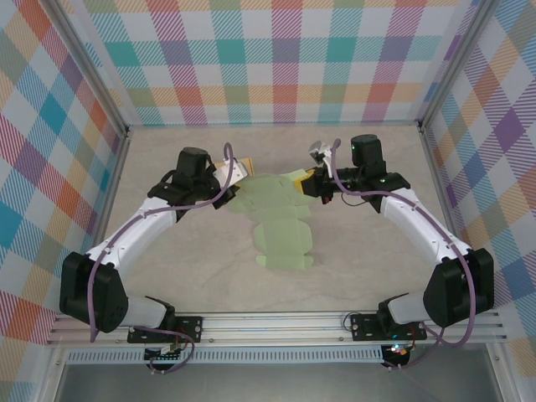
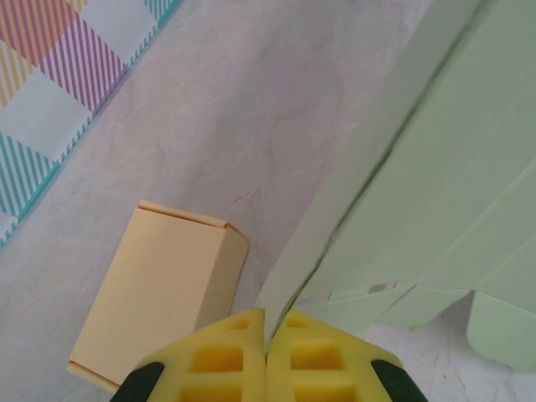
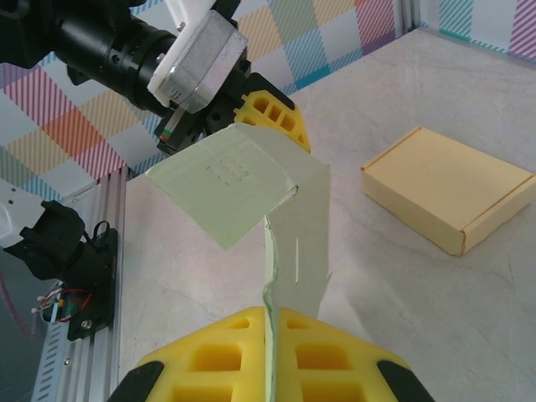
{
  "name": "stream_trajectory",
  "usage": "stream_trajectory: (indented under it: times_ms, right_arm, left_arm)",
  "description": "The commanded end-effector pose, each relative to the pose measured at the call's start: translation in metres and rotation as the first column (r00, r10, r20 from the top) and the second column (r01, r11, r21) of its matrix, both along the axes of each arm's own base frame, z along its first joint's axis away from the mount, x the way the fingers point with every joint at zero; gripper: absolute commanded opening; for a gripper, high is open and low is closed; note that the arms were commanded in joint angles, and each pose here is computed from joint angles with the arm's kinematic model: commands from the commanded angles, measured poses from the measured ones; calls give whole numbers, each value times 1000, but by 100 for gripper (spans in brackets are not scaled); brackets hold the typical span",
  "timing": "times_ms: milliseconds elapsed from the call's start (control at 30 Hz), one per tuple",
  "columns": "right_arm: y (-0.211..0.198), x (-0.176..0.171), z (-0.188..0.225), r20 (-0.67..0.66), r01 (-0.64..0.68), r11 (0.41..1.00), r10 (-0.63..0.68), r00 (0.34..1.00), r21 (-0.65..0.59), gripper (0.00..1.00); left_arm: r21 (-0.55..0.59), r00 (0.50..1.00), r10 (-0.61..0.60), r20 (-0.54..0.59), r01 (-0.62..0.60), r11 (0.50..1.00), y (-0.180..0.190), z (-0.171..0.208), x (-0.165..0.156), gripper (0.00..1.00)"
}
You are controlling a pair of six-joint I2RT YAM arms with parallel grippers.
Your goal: Fold the paper box
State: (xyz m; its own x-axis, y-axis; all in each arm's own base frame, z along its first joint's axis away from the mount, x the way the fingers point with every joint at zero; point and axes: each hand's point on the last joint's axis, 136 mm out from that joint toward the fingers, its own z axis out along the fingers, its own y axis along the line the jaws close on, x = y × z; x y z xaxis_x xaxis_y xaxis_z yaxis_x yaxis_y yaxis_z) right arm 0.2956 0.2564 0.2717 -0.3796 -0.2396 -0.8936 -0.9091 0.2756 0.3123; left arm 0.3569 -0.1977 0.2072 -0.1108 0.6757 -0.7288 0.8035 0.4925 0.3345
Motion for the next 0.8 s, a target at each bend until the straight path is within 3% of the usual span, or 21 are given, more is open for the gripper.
stream_trajectory:
  times_ms: [0, 100, 133, 300, 367, 400, 567, 667, 767]
  right_arm:
    - [1, 8, -6, 24, 25, 1000, -25, 999, -17, 0]
    - [-5, 20, -19, 2, 106, 992, -106, 994, -61, 1]
    - [-10, 26, -26, -11, 154, 984, -155, 988, -86, 9]
    - [-37, 43, -54, -181, 362, 916, -391, 902, -172, 25]
    - [-48, 40, -57, -252, 443, 879, -476, 843, -177, 42]
    - [-54, 39, -59, -273, 483, 856, -517, 811, -185, 45]
    - [-100, 34, -60, -346, 677, 682, -728, 592, -278, 55]
    - [-124, 32, -58, -353, 746, 575, -811, 467, -335, 62]
    - [-133, 32, -52, -383, 773, 540, -827, 412, -333, 63]
  left_arm:
    - [11, 995, 36, 91, -37, 999, -7, 18, 10, 0]
    - [23, 989, 69, 130, -73, 997, -13, 19, 11, 0]
    - [34, 987, 76, 141, -81, 996, -15, 19, 9, 0]
    - [134, 989, 94, 113, -109, 985, -27, -1, 2, 0]
    - [180, 992, 110, 65, -120, 976, -33, -15, -1, 0]
    - [209, 992, 121, 47, -128, 969, -34, -24, -2, 0]
    - [348, 980, 173, 98, -196, 917, -44, -53, 9, 0]
    - [361, 962, 203, 180, -257, 897, -54, -54, 23, 0]
    - [364, 953, 206, 220, -276, 890, -62, -57, 27, 0]
